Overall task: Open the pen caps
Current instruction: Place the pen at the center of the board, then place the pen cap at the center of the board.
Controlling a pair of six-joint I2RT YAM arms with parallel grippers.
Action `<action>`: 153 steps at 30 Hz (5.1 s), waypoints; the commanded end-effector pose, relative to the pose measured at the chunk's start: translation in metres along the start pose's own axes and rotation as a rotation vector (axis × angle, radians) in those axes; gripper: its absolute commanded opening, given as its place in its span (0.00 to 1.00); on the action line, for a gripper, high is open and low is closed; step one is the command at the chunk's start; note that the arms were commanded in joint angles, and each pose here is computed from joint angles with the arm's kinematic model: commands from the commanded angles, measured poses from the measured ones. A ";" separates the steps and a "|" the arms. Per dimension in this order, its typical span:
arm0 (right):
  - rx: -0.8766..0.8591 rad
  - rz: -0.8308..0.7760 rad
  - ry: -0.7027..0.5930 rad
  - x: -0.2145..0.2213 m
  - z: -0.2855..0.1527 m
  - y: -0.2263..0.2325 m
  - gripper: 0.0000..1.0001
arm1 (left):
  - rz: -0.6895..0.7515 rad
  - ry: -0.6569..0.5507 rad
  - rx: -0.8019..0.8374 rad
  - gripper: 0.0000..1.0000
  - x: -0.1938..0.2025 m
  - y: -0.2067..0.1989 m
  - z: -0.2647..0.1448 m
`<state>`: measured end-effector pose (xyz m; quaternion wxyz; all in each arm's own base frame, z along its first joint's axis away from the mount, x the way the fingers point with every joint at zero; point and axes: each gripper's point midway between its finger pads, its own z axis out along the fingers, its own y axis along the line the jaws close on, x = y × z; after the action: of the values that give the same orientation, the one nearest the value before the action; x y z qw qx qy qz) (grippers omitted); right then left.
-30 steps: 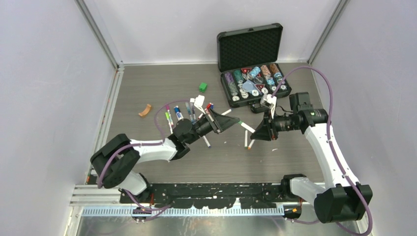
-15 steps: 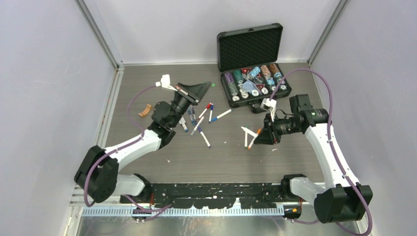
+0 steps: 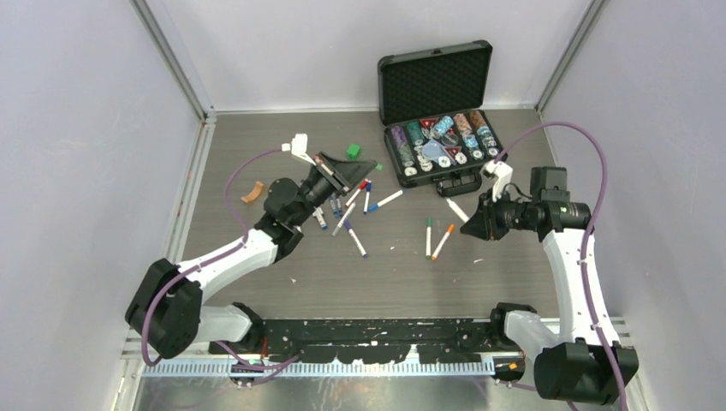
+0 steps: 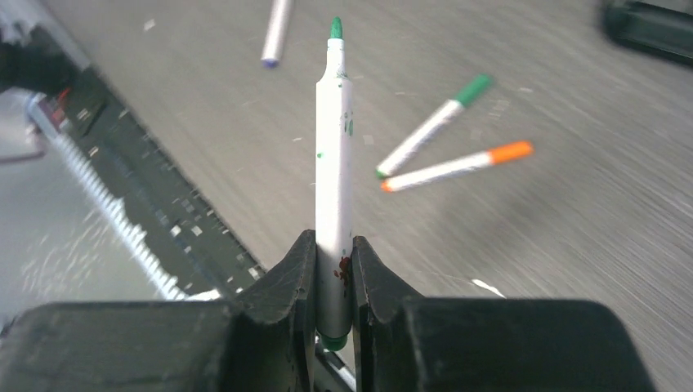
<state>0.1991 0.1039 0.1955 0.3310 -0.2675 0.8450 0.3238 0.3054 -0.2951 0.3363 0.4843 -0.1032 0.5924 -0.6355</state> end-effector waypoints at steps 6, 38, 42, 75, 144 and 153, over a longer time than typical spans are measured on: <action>0.559 0.044 0.018 -0.003 -0.045 -0.122 0.00 | -0.036 0.337 0.022 0.00 0.067 0.012 -0.035; 0.658 0.190 0.235 0.095 0.010 -0.255 0.41 | -0.055 0.431 -0.042 0.00 0.108 0.041 -0.097; 0.659 0.189 0.234 0.092 0.007 -0.253 0.42 | -0.058 0.439 -0.048 0.00 0.111 0.043 -0.097; 0.408 0.198 -0.147 -0.007 -0.042 -0.092 0.64 | 0.369 0.931 -0.666 0.00 0.185 0.205 0.019; 0.381 0.199 -0.139 -0.002 -0.038 -0.090 0.64 | 0.462 0.908 -0.780 0.24 0.183 0.262 0.090; 0.377 0.196 -0.142 -0.003 -0.038 -0.089 0.64 | 0.451 0.901 -0.777 0.32 0.183 0.259 0.091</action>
<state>0.2420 0.0182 0.1801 0.3889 -0.0860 0.8941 0.2049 0.3964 -0.4434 0.0498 0.2253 0.1359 0.9362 -0.2330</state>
